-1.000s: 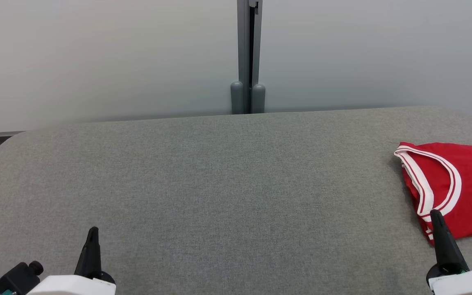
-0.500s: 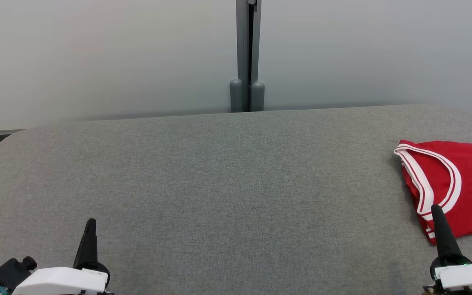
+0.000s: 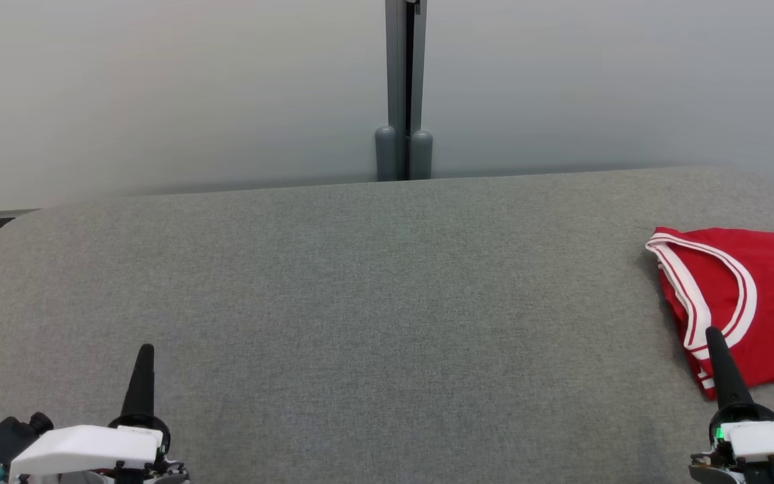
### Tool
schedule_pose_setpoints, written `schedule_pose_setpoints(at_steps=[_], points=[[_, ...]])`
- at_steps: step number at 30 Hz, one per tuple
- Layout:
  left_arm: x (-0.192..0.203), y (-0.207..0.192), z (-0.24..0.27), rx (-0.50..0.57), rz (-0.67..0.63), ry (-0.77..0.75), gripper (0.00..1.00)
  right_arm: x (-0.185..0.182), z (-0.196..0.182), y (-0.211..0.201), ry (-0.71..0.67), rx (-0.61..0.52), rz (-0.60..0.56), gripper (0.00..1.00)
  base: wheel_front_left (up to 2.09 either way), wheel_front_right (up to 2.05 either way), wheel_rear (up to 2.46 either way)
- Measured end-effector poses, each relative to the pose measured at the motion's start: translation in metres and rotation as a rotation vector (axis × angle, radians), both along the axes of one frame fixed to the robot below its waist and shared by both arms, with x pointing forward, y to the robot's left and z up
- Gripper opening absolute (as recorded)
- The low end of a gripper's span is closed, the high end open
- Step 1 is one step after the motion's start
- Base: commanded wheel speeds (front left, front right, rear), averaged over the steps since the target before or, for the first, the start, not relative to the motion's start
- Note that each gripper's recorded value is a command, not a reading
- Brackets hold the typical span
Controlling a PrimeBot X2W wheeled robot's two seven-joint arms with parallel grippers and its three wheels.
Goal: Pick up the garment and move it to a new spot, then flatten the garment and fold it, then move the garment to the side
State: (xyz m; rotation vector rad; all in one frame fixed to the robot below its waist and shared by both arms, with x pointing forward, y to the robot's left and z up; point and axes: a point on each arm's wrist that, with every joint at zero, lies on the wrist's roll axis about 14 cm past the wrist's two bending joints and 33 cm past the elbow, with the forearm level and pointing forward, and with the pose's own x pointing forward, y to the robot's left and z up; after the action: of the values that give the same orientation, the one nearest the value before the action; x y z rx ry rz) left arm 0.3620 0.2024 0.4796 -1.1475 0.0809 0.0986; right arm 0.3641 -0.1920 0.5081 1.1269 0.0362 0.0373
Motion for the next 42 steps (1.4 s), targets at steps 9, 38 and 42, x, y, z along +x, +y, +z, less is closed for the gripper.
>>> schedule_pose_setpoints(at_steps=[9, 38, 42], points=[[0.004, -0.001, 0.003, -0.086, 0.000, -0.014, 0.00, 0.004, -0.002, -0.001, 0.008, 0.089, -0.009, 0.00, 0.00, 0.00, 0.00], [0.018, -0.003, 0.016, -0.313, -0.007, -0.071, 0.00, 0.017, -0.003, -0.006, 0.010, 0.325, -0.041, 0.00, 0.00, 0.00, 0.00], [0.021, -0.003, 0.020, -0.342, -0.009, -0.086, 0.00, 0.019, -0.002, -0.007, 0.006, 0.354, -0.043, 0.00, 0.00, 0.00, 0.00]])
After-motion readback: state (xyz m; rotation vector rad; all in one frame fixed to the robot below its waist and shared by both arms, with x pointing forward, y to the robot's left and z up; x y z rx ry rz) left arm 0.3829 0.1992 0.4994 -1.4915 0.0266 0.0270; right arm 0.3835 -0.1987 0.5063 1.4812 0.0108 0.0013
